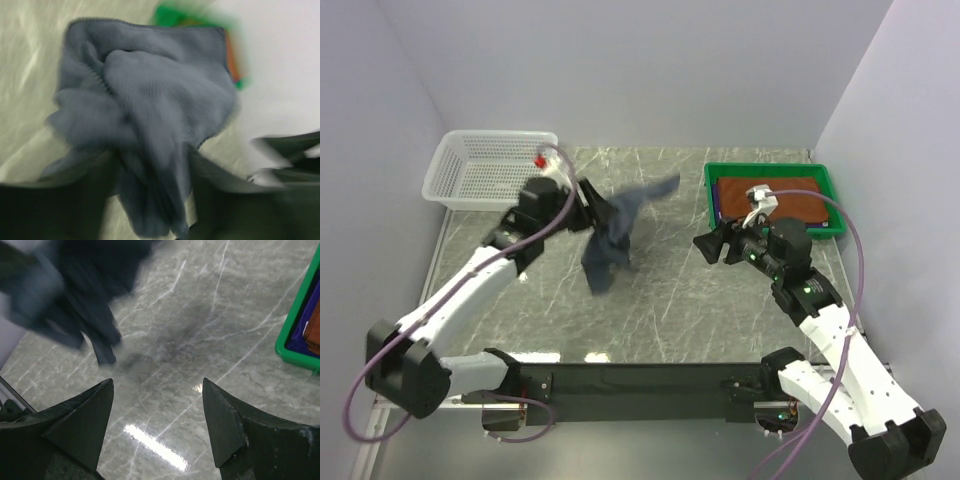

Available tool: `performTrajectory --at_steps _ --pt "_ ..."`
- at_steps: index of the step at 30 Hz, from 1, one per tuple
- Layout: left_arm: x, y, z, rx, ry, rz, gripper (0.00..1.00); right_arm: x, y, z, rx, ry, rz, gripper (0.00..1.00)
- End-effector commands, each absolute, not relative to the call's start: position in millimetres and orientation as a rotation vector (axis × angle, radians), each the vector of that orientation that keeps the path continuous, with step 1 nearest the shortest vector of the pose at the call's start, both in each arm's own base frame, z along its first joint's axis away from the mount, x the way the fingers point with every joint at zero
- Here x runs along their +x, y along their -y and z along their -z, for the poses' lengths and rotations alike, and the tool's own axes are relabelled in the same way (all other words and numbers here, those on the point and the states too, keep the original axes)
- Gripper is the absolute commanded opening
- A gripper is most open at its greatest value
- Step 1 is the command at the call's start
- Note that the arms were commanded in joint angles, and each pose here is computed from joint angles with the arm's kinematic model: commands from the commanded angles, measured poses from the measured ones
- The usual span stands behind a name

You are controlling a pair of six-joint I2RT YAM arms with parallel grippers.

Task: Fold and stack the towels
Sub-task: Move the towel to the center of the board, then flatten out the crumpled towel

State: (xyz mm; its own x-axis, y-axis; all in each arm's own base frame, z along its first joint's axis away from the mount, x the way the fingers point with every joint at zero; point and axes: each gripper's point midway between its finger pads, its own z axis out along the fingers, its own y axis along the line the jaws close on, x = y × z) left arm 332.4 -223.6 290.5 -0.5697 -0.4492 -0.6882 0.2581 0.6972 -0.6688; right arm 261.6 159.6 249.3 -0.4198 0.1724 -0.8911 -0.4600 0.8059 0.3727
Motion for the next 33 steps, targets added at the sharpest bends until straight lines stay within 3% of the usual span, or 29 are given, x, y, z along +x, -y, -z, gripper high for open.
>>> performTrajectory --at_steps 1,3,7,17,23,33 --pt "336 214 -218 -0.22 -2.091 0.838 0.77 261 -163 -218 -0.243 -1.973 -0.694 0.78" --pt "339 200 -172 -0.259 -2.222 0.71 0.84 261 -169 -194 -0.257 -2.053 -0.697 0.76" --pt "324 201 -163 -0.223 -2.234 0.743 0.88 260 -182 -159 -0.292 -2.165 -0.652 0.74" --pt "248 214 -119 -0.086 -2.302 0.604 0.8 302 -203 -132 -0.227 -2.236 -0.562 0.67" --pt "244 214 -89 -0.079 -2.369 0.488 0.78 307 -254 -122 -0.348 -2.279 -0.726 0.65" --pt "244 219 -68 -0.132 -2.389 0.521 0.76 328 -284 -80 -0.348 -2.34 -0.662 0.65"
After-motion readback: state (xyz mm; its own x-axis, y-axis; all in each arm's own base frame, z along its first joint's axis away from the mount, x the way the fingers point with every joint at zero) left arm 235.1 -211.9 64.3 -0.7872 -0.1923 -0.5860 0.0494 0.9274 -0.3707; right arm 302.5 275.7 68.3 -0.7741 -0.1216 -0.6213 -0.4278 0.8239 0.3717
